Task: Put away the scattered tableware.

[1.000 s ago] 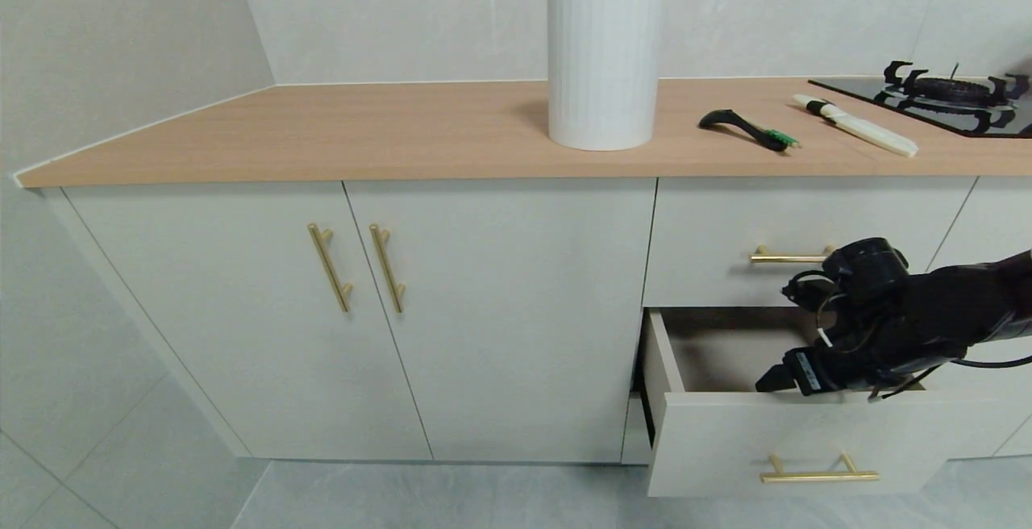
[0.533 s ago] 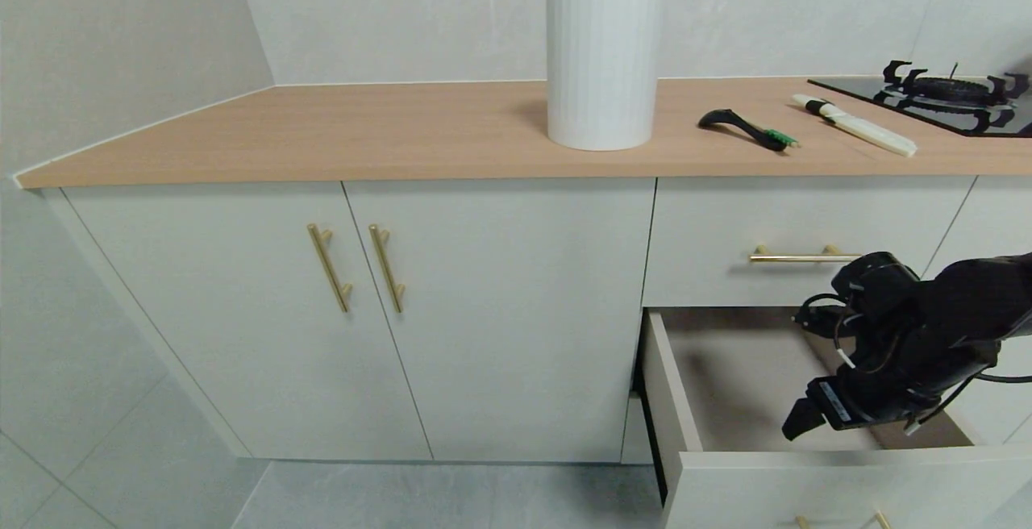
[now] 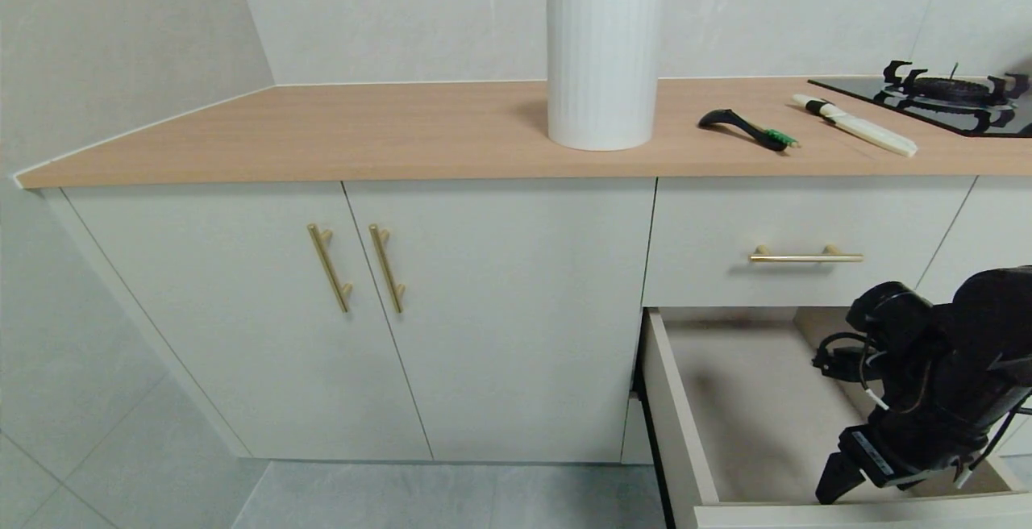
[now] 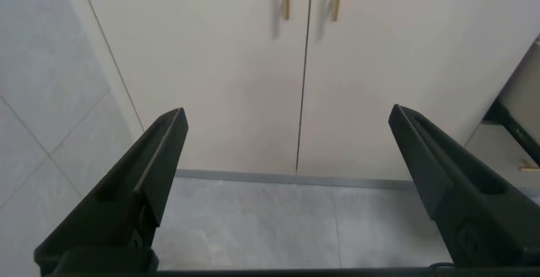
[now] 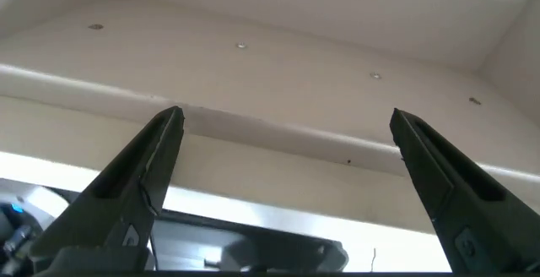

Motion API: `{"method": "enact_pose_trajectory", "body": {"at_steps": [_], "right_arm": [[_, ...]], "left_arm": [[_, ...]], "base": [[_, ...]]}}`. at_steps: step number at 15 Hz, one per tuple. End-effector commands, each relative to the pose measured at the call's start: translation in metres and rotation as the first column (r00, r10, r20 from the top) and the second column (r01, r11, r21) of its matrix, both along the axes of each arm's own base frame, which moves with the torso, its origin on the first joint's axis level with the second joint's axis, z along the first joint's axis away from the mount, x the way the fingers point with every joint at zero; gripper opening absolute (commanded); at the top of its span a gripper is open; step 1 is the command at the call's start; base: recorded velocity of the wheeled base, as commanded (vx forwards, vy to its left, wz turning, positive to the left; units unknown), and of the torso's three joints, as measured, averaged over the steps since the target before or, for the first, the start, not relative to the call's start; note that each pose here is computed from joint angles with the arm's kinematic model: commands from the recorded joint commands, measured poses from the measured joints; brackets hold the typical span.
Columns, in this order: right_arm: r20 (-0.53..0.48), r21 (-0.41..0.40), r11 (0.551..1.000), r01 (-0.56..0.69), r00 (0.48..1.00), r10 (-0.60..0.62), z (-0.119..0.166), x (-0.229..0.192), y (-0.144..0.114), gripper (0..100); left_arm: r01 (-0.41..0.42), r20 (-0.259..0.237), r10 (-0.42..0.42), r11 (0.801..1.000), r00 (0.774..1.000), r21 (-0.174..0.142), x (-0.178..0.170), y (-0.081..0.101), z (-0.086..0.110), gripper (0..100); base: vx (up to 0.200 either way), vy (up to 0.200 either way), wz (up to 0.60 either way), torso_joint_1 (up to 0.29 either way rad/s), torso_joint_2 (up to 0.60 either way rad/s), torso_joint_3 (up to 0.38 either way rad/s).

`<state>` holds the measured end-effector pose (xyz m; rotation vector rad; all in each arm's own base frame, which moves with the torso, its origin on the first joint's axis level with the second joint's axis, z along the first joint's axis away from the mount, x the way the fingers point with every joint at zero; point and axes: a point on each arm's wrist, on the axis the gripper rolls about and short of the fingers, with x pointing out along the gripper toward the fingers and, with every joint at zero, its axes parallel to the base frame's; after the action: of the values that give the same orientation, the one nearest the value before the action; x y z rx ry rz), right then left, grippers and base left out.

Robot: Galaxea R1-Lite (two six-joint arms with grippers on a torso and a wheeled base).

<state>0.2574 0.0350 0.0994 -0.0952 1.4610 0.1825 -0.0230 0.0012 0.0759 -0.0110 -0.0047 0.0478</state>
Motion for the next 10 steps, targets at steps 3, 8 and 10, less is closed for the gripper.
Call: {"method": "enact_pose_trajectory", "body": {"at_steps": [3,8,10], "right_arm": [[-0.004,-0.002,1.000,-0.030,1.000,0.030,0.004,-0.022,0.004,100],[-0.034,-0.006,0.996,-0.085,0.996,0.085,0.003,-0.061,0.010,100],[-0.034,-0.006,0.996,-0.085,0.996,0.085,0.004,-0.071,0.007,100]], "left_arm": [[-0.001,0.000,0.001,1.000,1.000,0.000,0.000,0.000,0.000,100],[0.000,-0.001,0.000,1.000,1.000,-0.001,0.000,0.000,0.000,100],[-0.001,-0.001,0.001,1.000,1.000,-0.001,0.000,0.000,0.000,100]], "base": [[0.000,0.000,0.00,0.000,0.00,0.000],[0.000,0.000,0.00,0.000,0.00,0.000],[0.000,0.000,0.00,0.000,0.00,0.000]]}}
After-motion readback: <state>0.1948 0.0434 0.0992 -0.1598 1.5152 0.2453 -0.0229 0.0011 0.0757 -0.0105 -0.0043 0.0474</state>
